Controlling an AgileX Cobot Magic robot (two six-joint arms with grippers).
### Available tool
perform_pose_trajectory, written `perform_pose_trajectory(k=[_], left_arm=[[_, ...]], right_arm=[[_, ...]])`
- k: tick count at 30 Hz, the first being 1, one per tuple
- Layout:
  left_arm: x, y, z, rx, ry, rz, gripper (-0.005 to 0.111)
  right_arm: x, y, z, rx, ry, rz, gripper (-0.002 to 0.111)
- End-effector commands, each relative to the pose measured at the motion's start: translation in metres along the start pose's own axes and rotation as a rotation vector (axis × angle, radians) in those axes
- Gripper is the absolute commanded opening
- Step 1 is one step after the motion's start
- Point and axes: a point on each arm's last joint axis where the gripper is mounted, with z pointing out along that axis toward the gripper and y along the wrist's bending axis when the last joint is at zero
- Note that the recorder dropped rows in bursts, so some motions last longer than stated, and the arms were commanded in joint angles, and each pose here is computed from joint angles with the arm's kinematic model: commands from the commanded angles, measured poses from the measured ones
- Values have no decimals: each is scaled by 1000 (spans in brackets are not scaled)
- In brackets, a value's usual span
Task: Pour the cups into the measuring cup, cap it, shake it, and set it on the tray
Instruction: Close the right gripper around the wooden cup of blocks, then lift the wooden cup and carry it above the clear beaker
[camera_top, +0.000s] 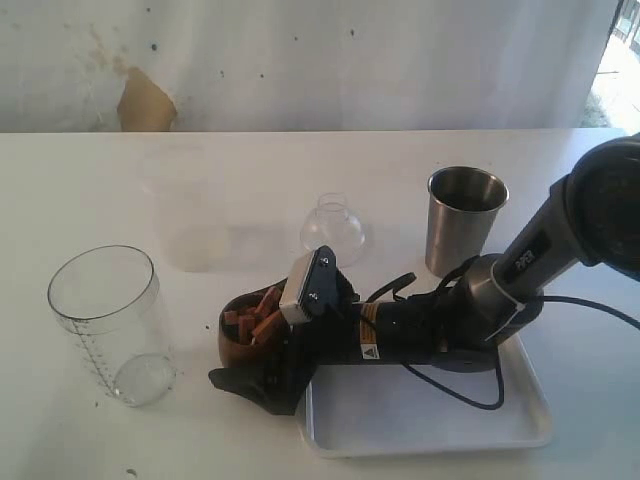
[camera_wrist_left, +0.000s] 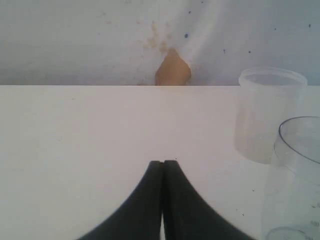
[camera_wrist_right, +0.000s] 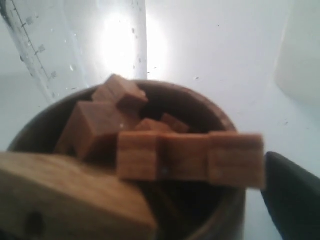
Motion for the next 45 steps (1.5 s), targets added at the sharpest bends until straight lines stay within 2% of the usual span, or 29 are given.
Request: perform_pose_trajectory(k=[1, 12, 16, 18, 21, 26, 29, 32, 34, 39, 45], left_arm=[[1, 0, 0, 1, -2, -1, 0], [1, 0, 0, 1, -2, -1, 0], [1, 0, 0, 1, -2, -1, 0], [1, 0, 0, 1, -2, -1, 0], [1, 0, 0, 1, -2, -1, 0], [1, 0, 0, 1, -2, -1, 0], [1, 0, 0, 1, -2, -1, 0], [1, 0, 0, 1, -2, -1, 0], [1, 0, 0, 1, -2, -1, 0], [1, 0, 0, 1, -2, -1, 0], [1, 0, 0, 1, -2, -1, 0]], right_arm=[[0, 1, 0, -5, -11, 11, 105], [0, 2, 0, -14, -18, 8, 105], [0, 1, 0, -13, -19, -1, 101], [0, 1, 0, -13, -19, -2, 94], [0, 1, 0, -13, -19, -13, 77], [0, 1, 0, -12, -17, -21, 36], [0, 1, 0, -10, -18, -19, 17], [0, 1, 0, -10, -18, -19, 4], [0, 2, 0, -16, -18, -20, 0], [-9, 4, -1, -43, -78, 60, 0], [-38, 5, -7, -45, -146, 20, 0]])
